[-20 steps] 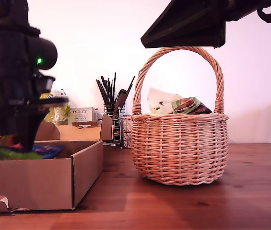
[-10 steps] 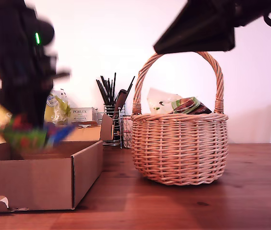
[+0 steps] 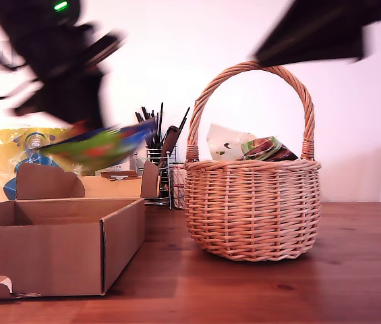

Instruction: Move the bags of Easter eggs from the cardboard box on the left into the woven basket on the right side.

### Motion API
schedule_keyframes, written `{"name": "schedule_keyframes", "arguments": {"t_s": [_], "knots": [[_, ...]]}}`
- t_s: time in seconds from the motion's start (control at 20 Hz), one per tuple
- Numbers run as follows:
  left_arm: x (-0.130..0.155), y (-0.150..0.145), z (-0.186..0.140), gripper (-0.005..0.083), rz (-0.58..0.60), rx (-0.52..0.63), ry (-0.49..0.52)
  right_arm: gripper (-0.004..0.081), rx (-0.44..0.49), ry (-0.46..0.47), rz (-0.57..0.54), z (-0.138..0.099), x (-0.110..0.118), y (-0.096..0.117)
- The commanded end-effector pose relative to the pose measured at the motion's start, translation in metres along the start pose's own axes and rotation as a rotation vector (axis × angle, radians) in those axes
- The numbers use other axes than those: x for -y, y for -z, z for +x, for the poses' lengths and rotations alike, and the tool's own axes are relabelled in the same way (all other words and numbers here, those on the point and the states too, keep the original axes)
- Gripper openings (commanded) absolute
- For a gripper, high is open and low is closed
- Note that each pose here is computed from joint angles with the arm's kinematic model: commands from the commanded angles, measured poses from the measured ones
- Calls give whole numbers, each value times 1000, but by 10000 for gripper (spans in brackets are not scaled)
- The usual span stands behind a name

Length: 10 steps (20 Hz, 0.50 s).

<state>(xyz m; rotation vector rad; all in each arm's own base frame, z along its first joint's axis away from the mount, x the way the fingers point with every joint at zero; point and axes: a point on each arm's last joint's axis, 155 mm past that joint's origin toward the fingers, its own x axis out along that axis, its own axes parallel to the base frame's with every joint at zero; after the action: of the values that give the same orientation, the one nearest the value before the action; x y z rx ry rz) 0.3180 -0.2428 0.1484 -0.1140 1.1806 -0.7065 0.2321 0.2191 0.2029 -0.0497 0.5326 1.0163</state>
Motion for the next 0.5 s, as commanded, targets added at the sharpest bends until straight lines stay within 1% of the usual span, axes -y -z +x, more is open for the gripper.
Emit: {"name": "schedule_keyframes", "arguments": {"t_s": [0.0, 0.15, 0.25, 0.45], "knots": [[27, -9, -6, 54, 62, 51, 64, -13, -11, 40, 20, -9, 7, 4], [63, -22, -1, 54, 156, 115, 136, -13, -27, 89, 57, -24, 14, 11], [85, -38, -1, 54, 204, 195, 170, -13, -23, 104, 62, -28, 16, 12], [114, -74, 3, 54, 291, 369, 168, -13, -25, 105, 65, -28, 16, 12]]}}
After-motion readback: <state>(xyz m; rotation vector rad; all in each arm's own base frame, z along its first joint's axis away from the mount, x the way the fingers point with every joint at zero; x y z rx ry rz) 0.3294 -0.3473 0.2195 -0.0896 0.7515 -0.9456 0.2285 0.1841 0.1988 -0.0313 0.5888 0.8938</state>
